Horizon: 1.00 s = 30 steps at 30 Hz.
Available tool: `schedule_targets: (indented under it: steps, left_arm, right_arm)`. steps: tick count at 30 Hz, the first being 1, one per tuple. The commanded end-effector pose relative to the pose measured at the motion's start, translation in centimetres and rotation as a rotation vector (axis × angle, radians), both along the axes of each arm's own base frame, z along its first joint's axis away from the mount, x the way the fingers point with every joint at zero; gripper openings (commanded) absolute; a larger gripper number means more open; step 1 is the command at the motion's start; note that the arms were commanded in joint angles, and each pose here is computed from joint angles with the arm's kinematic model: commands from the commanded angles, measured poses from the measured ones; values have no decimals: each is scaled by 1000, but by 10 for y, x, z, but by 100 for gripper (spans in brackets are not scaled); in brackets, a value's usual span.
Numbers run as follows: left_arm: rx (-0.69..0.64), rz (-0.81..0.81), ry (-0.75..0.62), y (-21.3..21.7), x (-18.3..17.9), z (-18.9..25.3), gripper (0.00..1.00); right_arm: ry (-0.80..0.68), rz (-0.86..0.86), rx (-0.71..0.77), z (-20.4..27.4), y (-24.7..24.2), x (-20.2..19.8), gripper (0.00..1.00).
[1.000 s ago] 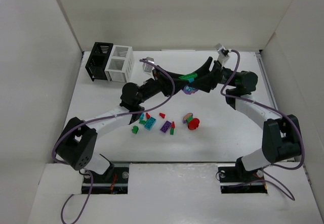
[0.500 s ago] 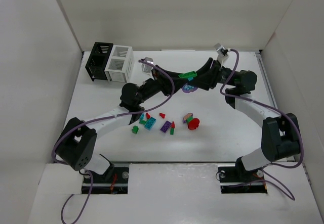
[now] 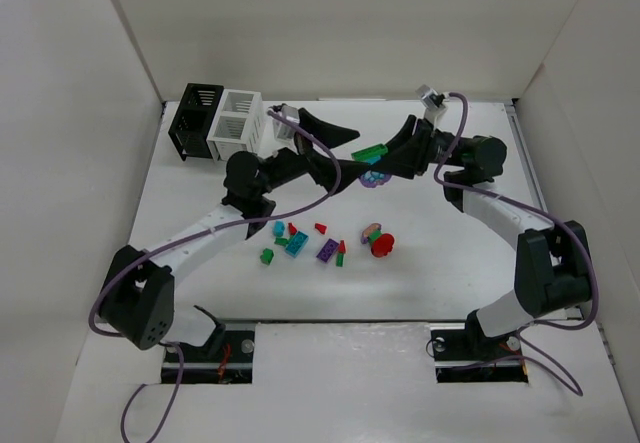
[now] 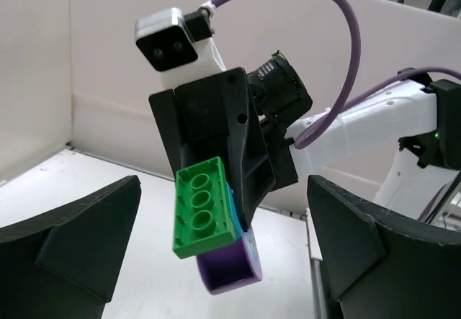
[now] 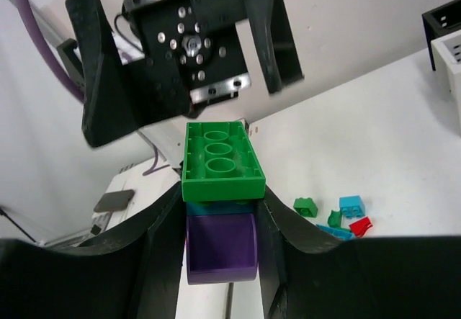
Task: Sort the legos into containers by color
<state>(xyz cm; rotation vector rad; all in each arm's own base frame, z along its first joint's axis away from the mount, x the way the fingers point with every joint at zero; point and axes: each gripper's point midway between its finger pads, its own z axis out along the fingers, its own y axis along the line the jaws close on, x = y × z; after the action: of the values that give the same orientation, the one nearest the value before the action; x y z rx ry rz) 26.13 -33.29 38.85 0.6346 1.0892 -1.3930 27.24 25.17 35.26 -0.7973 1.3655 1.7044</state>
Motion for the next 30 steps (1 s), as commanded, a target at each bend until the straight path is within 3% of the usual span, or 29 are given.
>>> schedule_targets:
  steps: [1,5,12,16,20,24,30]
  left_arm:
    - [41,-62,-151,12,-18,26,100]
    - [217,-50,-69,3,3,5,100]
    - [339,-188,5,8,3,-26,99]
    - [368,-245,50,11,1,-44,96]
    - [385,-374,35,12,-16,-48,89]
    - [379,-371,17,11,-16,-46,84]
    - [378,-387,44,9,-20,-49,84]
  right_arm:
    - [-436,28,78,32,-9,-37,0]
    - [-431,38,61,28,-9,-40,0]
    - [-391,55,4,18,-8,-35,0]
    - [-474,78,-8,19,-8,-46,0]
    - [-463,109,-41,11,-6,-48,0]
    - [-430,118,-55,3,-5,-43,0]
    - [-399,130,-59,-4,-1,-37,0]
